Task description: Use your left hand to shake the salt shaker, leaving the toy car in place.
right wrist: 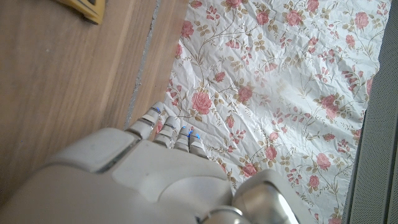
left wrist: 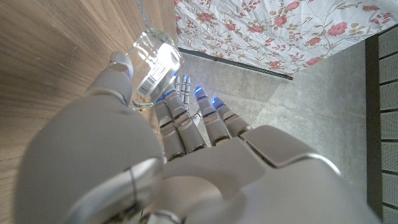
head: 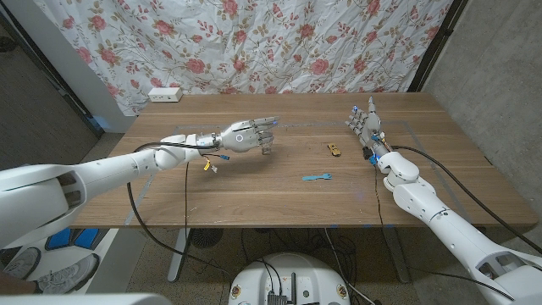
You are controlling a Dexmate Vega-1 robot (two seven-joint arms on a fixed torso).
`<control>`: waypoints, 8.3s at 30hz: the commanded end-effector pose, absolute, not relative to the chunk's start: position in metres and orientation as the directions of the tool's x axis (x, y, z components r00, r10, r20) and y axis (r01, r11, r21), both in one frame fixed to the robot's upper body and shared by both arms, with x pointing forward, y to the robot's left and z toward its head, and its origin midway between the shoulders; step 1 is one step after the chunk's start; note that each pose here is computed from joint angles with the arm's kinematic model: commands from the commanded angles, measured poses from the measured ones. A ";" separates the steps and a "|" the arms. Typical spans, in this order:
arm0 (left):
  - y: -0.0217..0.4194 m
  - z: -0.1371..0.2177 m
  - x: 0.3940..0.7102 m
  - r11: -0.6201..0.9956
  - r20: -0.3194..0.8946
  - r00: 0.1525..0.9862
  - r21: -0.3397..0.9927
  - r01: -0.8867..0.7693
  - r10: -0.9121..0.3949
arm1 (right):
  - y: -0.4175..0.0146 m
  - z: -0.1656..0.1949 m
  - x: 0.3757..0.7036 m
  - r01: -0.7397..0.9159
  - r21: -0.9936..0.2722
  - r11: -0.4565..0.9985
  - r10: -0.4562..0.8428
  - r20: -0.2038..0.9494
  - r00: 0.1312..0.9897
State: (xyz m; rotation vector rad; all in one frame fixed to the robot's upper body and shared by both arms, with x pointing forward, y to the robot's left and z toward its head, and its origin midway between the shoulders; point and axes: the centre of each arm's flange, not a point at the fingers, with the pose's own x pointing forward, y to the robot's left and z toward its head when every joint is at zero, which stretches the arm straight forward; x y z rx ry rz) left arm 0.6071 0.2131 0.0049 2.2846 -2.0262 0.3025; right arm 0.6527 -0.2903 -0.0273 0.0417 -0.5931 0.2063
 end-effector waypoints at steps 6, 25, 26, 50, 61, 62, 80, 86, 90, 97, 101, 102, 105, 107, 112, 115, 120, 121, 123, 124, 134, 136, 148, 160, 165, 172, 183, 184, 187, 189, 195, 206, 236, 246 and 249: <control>0.219 0.018 0.604 -0.137 0.227 0.108 -0.119 -0.983 -0.968 | -0.290 -0.027 0.653 -0.205 -0.020 0.979 0.181 0.559 0.809; 0.228 0.043 0.606 -0.167 0.289 0.114 -0.164 -0.972 -0.950 | -0.290 -0.027 0.653 -0.205 -0.020 0.979 0.181 0.559 0.809; 0.229 0.046 0.606 -0.170 0.298 0.115 -0.168 -0.971 -0.948 | -0.290 -0.027 0.653 -0.205 -0.020 0.979 0.181 0.559 0.809; 0.233 0.049 0.602 -0.142 0.466 0.098 -0.060 -0.988 -0.879 | -0.290 -0.027 0.653 -0.205 -0.020 0.979 0.181 0.559 0.809; 0.236 0.041 0.604 -0.107 0.575 0.103 0.027 -0.994 -0.811 | -0.290 -0.027 0.653 -0.205 -0.020 0.979 0.181 0.559 0.809; 0.236 0.040 0.604 -0.106 0.582 0.103 0.029 -0.994 -0.807 | -0.290 -0.027 0.653 -0.205 -0.020 0.979 0.181 0.559 0.809; 0.239 0.030 0.601 -0.021 0.743 0.133 0.158 -0.987 -0.656 | -0.290 -0.027 0.653 -0.205 -0.020 0.979 0.181 0.559 0.809; 0.240 0.032 0.600 0.021 0.805 0.184 0.237 -0.971 -0.564 | -0.290 -0.027 0.653 -0.205 -0.020 0.979 0.181 0.559 0.809; 0.241 0.031 0.601 0.043 0.827 0.217 0.279 -0.959 -0.519 | -0.290 -0.027 0.653 -0.205 -0.020 0.979 0.181 0.559 0.809; 0.242 0.028 0.603 0.079 0.847 0.271 0.342 -0.937 -0.457 | -0.290 -0.027 0.653 -0.205 -0.020 0.979 0.181 0.559 0.809; 0.243 0.027 0.605 0.109 0.858 0.307 0.380 -0.919 -0.411 | -0.290 -0.027 0.653 -0.205 -0.020 0.979 0.181 0.559 0.809; 0.243 0.027 0.605 0.117 0.859 0.316 0.390 -0.913 -0.402 | -0.290 -0.027 0.653 -0.205 -0.020 0.979 0.181 0.559 0.809; 0.244 0.027 0.606 0.138 0.862 0.341 0.416 -0.899 -0.376 | -0.290 -0.027 0.653 -0.205 -0.020 0.979 0.181 0.559 0.809; 0.244 0.027 0.607 0.143 0.861 0.350 0.424 -0.894 -0.368 | -0.290 -0.027 0.653 -0.205 -0.020 0.979 0.181 0.559 0.809; 0.244 0.025 0.608 0.177 0.856 0.390 0.466 -0.867 -0.340 | -0.290 -0.027 0.653 -0.205 -0.020 0.979 0.181 0.559 0.809; 0.245 0.024 0.609 0.194 0.853 0.407 0.482 -0.855 -0.326 | -0.290 -0.027 0.653 -0.205 -0.020 0.979 0.181 0.559 0.809; 0.246 0.022 0.609 0.236 0.848 0.441 0.511 -0.826 -0.294 | -0.290 -0.027 0.653 -0.205 -0.020 0.979 0.181 0.559 0.809; 0.246 0.022 0.609 0.243 0.847 0.447 0.516 -0.822 -0.288 | -0.290 -0.027 0.653 -0.205 -0.020 0.979 0.181 0.559 0.809; 0.247 0.022 0.610 0.264 0.844 0.461 0.527 -0.808 -0.274 | -0.290 -0.027 0.653 -0.205 -0.020 0.979 0.181 0.559 0.809; 0.247 0.021 0.610 0.271 0.843 0.466 0.530 -0.803 -0.269 | -0.290 -0.027 0.653 -0.205 -0.020 0.979 0.181 0.559 0.809; 0.247 0.018 0.611 0.344 0.831 0.512 0.556 -0.757 -0.218 | -0.290 -0.027 0.653 -0.205 -0.020 0.979 0.181 0.559 0.809; 0.247 0.017 0.611 0.353 0.828 0.518 0.560 -0.750 -0.213 | -0.290 -0.027 0.653 -0.205 -0.020 0.979 0.181 0.559 0.809; 0.250 0.008 0.613 0.458 0.791 0.596 0.583 -0.670 -0.136 | -0.290 -0.027 0.653 -0.205 -0.020 0.979 0.181 0.559 0.809; 0.251 -0.001 0.613 0.555 0.723 0.686 0.602 -0.574 -0.074 | -0.290 -0.027 0.652 -0.205 -0.020 0.979 0.181 0.559 0.809; 0.254 -0.004 0.613 0.579 0.693 0.719 0.609 -0.542 -0.056 | -0.290 -0.027 0.652 -0.205 -0.020 0.979 0.181 0.559 0.809; 0.257 -0.010 0.615 0.652 0.622 0.783 0.600 -0.464 -0.015 | -0.290 -0.027 0.653 -0.205 -0.020 0.979 0.181 0.559 0.809; 0.252 -0.013 0.617 0.730 0.562 0.827 0.571 -0.376 -0.013 | -0.290 -0.027 0.653 -0.205 -0.020 0.979 0.181 0.559 0.809; 0.251 -0.013 0.617 0.733 0.560 0.828 0.571 -0.371 -0.017 | -0.290 -0.027 0.653 -0.205 -0.020 0.979 0.181 0.559 0.809; 0.249 -0.014 0.617 0.745 0.551 0.834 0.567 -0.351 -0.026 | -0.290 -0.027 0.653 -0.205 -0.020 0.979 0.181 0.559 0.809; 0.248 -0.015 0.618 0.761 0.539 0.842 0.559 -0.328 -0.033 | -0.290 -0.027 0.653 -0.205 -0.020 0.979 0.181 0.559 0.809; 0.244 -0.017 0.618 0.786 0.518 0.853 0.552 -0.277 -0.063 | -0.290 -0.027 0.653 -0.205 -0.020 0.979 0.181 0.559 0.809; 0.239 -0.022 0.621 0.826 0.492 0.862 0.533 -0.185 -0.124 | -0.290 -0.027 0.653 -0.205 -0.020 0.979 0.181 0.559 0.809; 0.230 -0.040 0.628 0.802 0.452 0.864 0.588 -0.102 -0.222 | -0.290 -0.027 0.653 -0.205 -0.020 0.979 0.181 0.559 0.809; 0.228 -0.047 0.630 0.787 0.441 0.867 0.608 -0.100 -0.230 | -0.290 -0.027 0.653 -0.205 -0.020 0.979 0.181 0.559 0.809; 0.227 -0.048 0.631 0.788 0.439 0.868 0.608 -0.097 -0.232 | -0.290 -0.027 0.653 -0.205 -0.020 0.979 0.181 0.559 0.809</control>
